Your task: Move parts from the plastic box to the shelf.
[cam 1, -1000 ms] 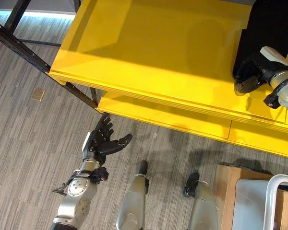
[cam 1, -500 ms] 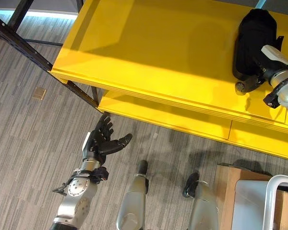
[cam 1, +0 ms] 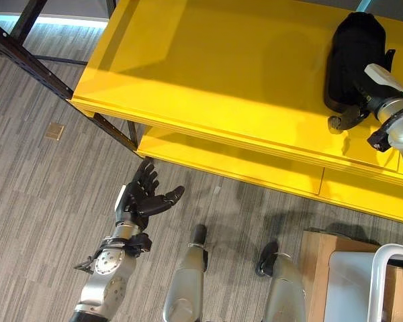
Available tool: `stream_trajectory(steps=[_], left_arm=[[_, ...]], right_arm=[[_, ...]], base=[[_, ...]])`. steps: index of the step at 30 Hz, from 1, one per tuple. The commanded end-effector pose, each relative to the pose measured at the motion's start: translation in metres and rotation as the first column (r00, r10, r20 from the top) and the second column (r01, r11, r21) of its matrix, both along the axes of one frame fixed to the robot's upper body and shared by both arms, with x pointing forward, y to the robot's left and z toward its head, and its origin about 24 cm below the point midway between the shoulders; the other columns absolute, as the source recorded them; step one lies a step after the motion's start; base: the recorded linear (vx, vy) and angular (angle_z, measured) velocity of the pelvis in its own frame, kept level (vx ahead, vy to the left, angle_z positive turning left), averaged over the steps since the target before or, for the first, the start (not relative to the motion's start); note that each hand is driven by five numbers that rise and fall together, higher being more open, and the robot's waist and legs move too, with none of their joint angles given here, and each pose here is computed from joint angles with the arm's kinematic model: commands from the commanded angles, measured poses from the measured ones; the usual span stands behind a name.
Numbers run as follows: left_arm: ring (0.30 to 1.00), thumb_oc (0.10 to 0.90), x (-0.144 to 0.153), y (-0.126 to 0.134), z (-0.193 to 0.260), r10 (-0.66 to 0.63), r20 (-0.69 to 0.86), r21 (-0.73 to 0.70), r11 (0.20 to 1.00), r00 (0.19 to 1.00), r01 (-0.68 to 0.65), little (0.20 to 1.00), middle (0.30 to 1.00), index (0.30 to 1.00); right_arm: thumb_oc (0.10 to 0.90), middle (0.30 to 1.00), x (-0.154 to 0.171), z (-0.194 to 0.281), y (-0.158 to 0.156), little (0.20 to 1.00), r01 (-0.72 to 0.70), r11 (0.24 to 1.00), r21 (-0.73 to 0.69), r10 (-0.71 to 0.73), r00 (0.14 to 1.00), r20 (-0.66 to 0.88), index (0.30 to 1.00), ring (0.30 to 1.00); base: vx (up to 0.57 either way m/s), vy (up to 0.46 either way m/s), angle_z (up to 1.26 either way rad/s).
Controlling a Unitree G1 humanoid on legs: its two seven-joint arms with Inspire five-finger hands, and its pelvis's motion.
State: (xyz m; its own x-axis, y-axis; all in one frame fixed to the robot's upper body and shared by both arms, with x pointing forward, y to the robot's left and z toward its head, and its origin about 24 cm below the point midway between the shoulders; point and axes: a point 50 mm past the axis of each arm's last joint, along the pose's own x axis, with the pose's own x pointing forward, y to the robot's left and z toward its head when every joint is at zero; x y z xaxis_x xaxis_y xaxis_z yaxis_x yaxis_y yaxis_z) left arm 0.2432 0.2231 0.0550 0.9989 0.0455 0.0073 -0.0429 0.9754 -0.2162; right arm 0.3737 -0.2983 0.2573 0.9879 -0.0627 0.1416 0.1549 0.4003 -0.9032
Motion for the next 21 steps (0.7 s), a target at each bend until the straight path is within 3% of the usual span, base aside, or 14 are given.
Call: stream_trajectory(steps=[1, 10, 13, 21], left_arm=[[1.0, 0.9, 0.003, -0.002, 0.043, -0.026, 0.23, 0.006, 1.0, 0.973, 0.025, 1.0, 1.0, 1.0], [1.0, 0.9, 0.004, -0.003, 0.042, -0.021, 0.225, 0.005, 1.0, 0.974, 0.021, 1.0, 1.0, 1.0], [1.0, 0.9, 0.004, -0.002, 0.041, -0.006, 0.222, 0.0, 1.0, 0.975, 0.006, 1.0, 1.0, 1.0], [1.0, 0.9, 0.004, -0.002, 0.042, 0.002, 0.217, 0.001, 1.0, 0.976, -0.002, 1.0, 1.0, 1.0]], right_arm=[[0.9, 1.0, 0.002, 0.008, 0.01, 1.0, -0.049, 0.997, 0.061, 0.046, 0.998, 0.05, 1.0, 1.0], [0.9, 1.0, 0.004, -0.022, 0.016, 1.0, -0.074, 0.966, 0.246, 0.067, 0.997, 0.037, 1.0, 1.0], [0.9, 1.0, 0.003, -0.036, 0.02, 1.0, -0.086, 0.924, 0.373, 0.072, 0.996, 0.05, 1.0, 1.0], [0.9, 1.0, 0.004, -0.049, 0.029, 1.0, -0.105, 0.863, 0.494, 0.081, 0.994, 0.07, 1.0, 1.0]], base=[[0.0, 0.0, 0.0], [0.0, 0.004, -0.01], [0.0, 0.01, -0.02], [0.0, 0.007, -0.01]])
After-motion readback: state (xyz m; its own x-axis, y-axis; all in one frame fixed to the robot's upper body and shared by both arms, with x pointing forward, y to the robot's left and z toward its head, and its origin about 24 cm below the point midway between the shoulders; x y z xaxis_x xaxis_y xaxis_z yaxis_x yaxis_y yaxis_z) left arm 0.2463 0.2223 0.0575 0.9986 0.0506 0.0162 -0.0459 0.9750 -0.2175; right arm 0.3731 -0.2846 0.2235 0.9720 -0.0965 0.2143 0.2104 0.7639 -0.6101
